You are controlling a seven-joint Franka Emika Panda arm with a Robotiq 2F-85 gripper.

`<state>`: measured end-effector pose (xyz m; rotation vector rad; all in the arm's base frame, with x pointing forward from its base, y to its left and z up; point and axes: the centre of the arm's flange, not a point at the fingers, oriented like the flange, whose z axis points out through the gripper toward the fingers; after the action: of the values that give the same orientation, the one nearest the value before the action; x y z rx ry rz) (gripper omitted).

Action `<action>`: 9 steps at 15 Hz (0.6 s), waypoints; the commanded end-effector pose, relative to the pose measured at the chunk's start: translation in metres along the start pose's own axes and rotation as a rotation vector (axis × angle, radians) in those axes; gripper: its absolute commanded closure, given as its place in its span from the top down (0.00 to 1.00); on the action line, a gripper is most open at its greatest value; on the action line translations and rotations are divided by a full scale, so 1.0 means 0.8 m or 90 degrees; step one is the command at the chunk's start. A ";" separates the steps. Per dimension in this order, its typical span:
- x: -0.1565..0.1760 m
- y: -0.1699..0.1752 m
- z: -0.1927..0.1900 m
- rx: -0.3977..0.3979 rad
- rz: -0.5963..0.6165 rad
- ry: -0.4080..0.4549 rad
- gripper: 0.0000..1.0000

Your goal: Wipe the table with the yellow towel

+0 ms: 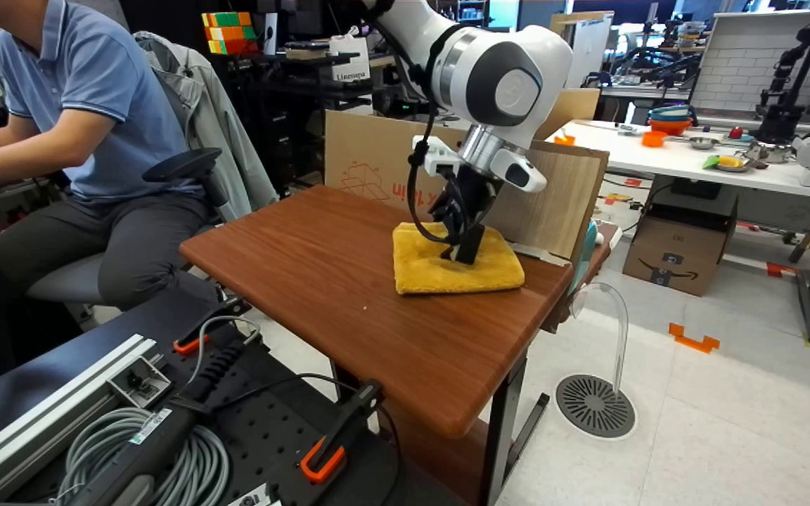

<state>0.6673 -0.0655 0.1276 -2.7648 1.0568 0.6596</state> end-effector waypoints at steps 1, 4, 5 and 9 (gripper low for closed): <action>-0.033 0.025 0.002 -0.016 -0.012 -0.036 1.00; -0.063 0.053 -0.005 -0.047 -0.030 -0.069 1.00; -0.071 0.063 -0.008 -0.060 -0.031 -0.090 1.00; -0.093 0.090 -0.040 -0.054 -0.031 -0.105 1.00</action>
<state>0.6065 -0.0763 0.1565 -2.7399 0.9763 0.9081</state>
